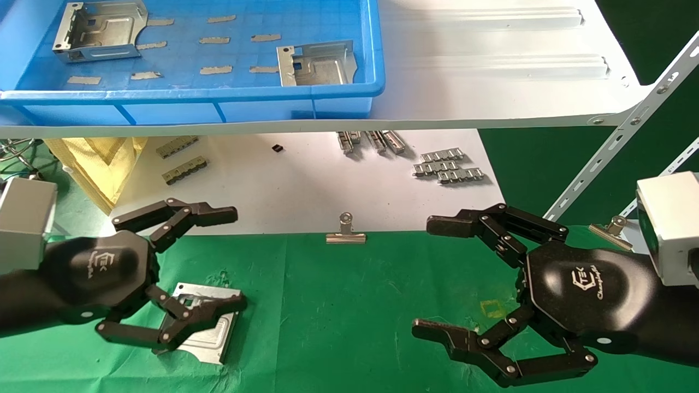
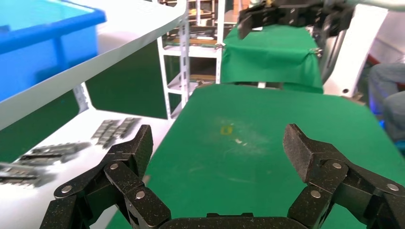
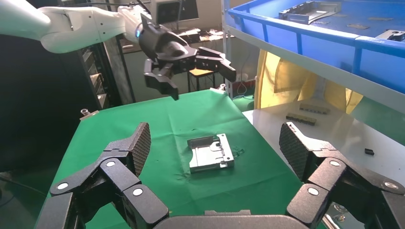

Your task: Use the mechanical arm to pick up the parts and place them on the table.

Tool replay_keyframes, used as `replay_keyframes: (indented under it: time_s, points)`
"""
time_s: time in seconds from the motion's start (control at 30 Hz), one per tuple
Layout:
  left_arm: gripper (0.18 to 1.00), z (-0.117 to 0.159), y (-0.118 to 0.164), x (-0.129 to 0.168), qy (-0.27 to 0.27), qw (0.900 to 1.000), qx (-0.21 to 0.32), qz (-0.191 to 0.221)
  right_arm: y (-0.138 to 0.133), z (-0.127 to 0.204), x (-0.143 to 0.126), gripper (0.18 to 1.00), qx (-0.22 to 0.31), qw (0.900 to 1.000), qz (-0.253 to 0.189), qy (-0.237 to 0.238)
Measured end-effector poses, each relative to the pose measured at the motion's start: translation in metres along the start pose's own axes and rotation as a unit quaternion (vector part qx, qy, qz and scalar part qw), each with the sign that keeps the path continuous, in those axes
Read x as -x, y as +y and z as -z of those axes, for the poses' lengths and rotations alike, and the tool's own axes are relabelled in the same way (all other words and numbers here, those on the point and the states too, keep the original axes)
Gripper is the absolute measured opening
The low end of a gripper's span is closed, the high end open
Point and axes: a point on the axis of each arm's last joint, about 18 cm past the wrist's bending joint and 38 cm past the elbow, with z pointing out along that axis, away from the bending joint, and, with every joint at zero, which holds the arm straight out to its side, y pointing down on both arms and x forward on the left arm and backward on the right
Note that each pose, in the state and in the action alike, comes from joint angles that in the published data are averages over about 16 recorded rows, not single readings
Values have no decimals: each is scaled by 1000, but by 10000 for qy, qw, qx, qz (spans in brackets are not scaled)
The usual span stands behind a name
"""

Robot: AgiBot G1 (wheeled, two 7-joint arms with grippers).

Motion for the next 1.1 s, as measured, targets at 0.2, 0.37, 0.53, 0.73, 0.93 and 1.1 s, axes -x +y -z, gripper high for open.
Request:
replay_keyframes:
  time_s: [0.2, 0.37, 0.53, 0.73, 0.93, 1.1]
  points:
    - [1001, -5, -13, -15, 190, 9998, -66, 75, 0, 0, 0, 1000, 0, 10000, 0, 0]
    - [1001, -9, -22, -27, 343, 9993, -99, 130, 0, 0, 0, 1000, 0, 10000, 0, 0]
    - [1001, -12, -30, -38, 468, 9987, -117, 156, 0, 0, 0, 1000, 0, 10000, 0, 1]
    - [1001, -13, -34, -44, 540, 9983, -123, 168, 0, 0, 0, 1000, 0, 10000, -1, 3]
    - [1001, -13, -35, -45, 543, 9983, -126, 165, 0, 0, 0, 1000, 0, 10000, -1, 4]
    - [1001, -13, -34, -44, 529, 9984, -125, 172, 0, 0, 0, 1000, 0, 10000, -1, 4]
